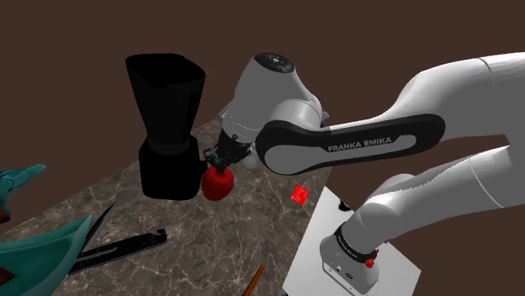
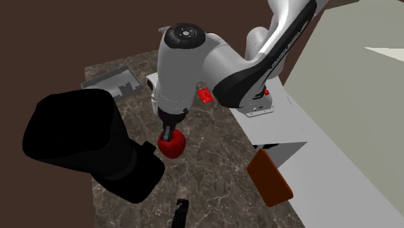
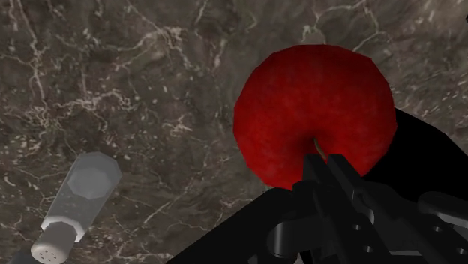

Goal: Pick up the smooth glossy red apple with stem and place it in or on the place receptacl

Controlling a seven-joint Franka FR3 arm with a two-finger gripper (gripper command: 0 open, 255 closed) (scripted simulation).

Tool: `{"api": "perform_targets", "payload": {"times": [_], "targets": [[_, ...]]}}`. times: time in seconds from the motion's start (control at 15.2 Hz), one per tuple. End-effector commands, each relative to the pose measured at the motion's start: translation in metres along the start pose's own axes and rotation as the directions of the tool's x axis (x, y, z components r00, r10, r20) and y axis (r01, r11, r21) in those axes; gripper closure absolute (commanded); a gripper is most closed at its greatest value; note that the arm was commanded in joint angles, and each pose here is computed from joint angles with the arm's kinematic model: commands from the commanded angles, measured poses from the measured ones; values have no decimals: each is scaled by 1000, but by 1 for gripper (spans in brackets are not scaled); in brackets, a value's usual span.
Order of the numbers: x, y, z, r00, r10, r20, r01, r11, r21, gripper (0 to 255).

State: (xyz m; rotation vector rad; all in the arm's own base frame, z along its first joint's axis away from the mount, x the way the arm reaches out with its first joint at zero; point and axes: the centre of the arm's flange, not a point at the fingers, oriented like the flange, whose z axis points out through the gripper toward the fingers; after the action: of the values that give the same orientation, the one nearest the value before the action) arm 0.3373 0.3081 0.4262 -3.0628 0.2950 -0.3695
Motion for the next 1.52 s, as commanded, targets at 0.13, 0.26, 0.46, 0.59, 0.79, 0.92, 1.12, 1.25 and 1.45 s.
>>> {"api": "perform_targets", "payload": {"times": [0.13,0.26,0.46,0.59,0.79,0.92,1.12,1.25,1.45], "targets": [[5,-1,-21,1000,0,0,0,1000,0,255],[7,-2,-32,1000,0,0,0,1000,0,255],[11,-3,-47,1000,0,0,0,1000,0,255],[13,-4,-57,1000,0,0,0,1000,0,255],[17,-5,-73,1000,0,0,0,1000,0,255],[19,-5,-83,1000,0,0,0,1000,0,255],[23,-6,-98,1000,0,0,0,1000,0,255],[26,-7,-109,1000,0,0,0,1000,0,255],[29,-8,-124,1000,0,0,0,1000,0,255]]}}
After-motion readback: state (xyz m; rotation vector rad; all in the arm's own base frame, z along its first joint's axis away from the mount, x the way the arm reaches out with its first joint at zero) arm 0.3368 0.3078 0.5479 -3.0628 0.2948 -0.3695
